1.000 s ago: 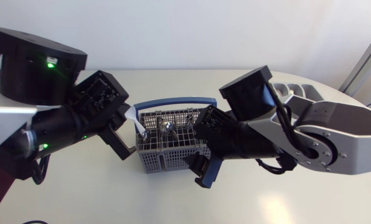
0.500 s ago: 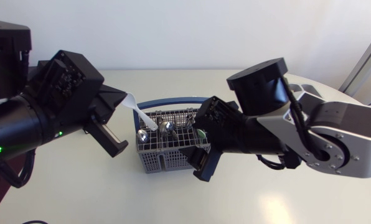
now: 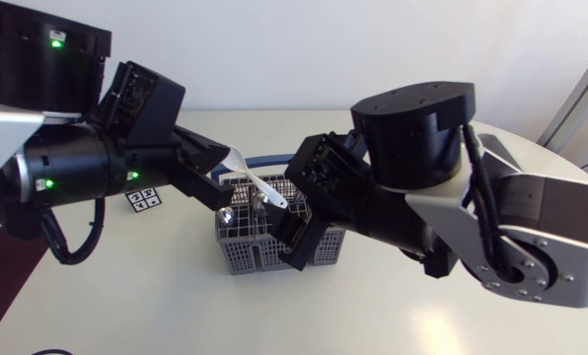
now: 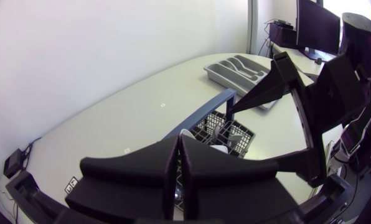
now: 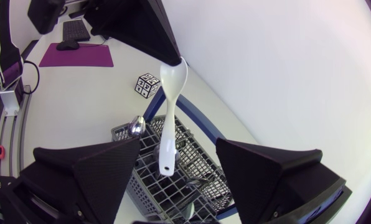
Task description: Transfer all utensils from the basket to the drawer tray.
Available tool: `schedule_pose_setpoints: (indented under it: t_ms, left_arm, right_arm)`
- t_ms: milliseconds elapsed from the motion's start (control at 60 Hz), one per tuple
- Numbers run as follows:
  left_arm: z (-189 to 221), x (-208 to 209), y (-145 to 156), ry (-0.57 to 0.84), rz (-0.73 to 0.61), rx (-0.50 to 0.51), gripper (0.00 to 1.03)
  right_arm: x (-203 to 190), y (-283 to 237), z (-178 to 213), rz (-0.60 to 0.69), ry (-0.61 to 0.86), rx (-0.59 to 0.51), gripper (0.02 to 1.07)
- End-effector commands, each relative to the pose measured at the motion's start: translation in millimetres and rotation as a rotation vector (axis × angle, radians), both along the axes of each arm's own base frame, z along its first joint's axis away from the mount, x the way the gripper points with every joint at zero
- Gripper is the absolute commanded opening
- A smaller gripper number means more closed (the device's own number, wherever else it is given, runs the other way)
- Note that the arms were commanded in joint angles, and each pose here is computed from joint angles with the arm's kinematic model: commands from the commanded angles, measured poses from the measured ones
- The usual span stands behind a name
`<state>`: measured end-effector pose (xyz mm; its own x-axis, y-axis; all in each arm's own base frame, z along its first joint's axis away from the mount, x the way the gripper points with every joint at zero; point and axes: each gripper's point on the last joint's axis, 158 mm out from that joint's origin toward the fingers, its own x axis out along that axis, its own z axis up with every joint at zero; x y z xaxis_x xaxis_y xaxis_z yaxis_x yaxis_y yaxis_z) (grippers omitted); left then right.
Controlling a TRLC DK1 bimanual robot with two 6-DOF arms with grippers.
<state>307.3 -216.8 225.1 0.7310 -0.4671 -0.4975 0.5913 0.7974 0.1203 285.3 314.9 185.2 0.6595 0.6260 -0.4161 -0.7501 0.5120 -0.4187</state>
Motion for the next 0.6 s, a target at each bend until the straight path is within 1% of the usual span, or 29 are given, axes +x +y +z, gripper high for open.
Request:
schedule_pose_setpoints:
  t_ms: [0,117,300,383,433,483,583]
  left_arm:
    - [11.2,8.2,-7.5,0.031,0.020,-0.071,0.04]
    - [12.5,8.6,-12.1,0.056,0.017,-0.095,0.04]
    - [9.2,8.0,-17.1,0.084,0.005,-0.108,0.04]
    - [6.9,6.8,-18.2,0.102,-0.005,-0.121,0.04]
    - [6.6,6.4,-18.3,0.105,-0.006,-0.123,0.04]
    - [6.2,6.1,-18.4,0.107,-0.008,-0.122,0.04]
    - [5.9,4.6,-19.1,0.117,-0.016,-0.129,0.04]
  right_arm:
    - [5.5,7.4,-6.6,0.006,-0.028,-0.038,0.85]
    - [13.3,10.8,-10.2,-0.010,-0.047,-0.041,0.84]
    - [20.8,15.4,-2.7,-0.025,-0.082,-0.025,0.61]
    - [25.9,17.6,-2.9,-0.035,-0.088,-0.029,0.55]
    - [28.4,18.6,-4.3,-0.038,-0.089,-0.034,0.55]
    - [29.5,20.1,-4.4,-0.037,-0.092,-0.035,0.48]
    - [31.7,21.7,-4.1,-0.042,-0.096,-0.037,0.40]
